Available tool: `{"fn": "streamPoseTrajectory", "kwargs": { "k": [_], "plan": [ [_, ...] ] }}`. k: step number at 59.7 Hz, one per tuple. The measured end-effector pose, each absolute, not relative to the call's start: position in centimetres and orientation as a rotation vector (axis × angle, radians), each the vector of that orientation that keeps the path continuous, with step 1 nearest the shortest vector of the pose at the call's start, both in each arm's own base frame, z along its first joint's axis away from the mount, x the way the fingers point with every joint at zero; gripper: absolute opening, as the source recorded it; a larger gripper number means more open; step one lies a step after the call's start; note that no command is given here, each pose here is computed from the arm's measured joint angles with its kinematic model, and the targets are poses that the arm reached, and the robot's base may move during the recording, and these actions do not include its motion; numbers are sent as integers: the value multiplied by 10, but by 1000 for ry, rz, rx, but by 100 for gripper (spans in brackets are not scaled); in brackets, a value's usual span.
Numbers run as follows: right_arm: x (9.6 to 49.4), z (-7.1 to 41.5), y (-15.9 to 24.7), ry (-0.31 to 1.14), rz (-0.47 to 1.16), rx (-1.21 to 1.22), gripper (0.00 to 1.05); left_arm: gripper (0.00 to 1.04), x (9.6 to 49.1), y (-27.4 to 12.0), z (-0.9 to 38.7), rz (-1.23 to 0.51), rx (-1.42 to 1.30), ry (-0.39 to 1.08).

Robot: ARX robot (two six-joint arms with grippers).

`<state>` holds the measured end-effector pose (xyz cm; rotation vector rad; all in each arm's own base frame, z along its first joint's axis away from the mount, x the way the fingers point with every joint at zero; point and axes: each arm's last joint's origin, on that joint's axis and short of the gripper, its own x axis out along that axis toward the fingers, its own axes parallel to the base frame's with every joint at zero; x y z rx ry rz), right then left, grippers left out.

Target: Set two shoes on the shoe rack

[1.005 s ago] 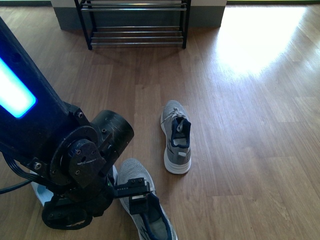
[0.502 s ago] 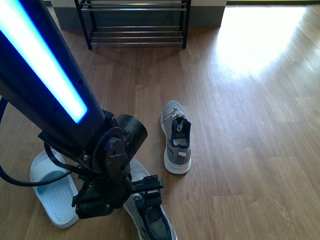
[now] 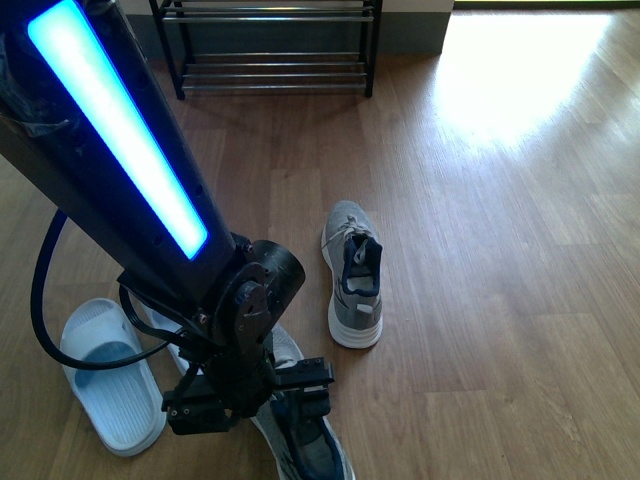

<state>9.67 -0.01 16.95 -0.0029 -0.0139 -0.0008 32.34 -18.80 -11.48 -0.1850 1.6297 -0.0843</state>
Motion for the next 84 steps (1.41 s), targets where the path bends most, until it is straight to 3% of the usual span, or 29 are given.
{"fn": "streamPoseTrajectory", "kwargs": {
  "k": [28,49,60,67,72,84],
  "plan": [
    [97,170,0,-14,-1,-3,96,94,323,-196,-120,-119,-134,1642],
    [97,170,0,-14,-1,-3,96,43,320,-195,-124,-100,-115,1657],
    [97,170,0,-14,-1,-3,96,1,321,-194,-124,-76,-92,1641],
    [97,170,0,-14,-1,-3,96,1,319,-188,-119,-11,-37,1590],
    [97,170,0,-14,-1,-3,96,1,324,-178,-99,34,-12,1508],
    [97,170,0,-14,-1,-3,96,1,343,-148,32,84,-4,1097]
  ]
}}
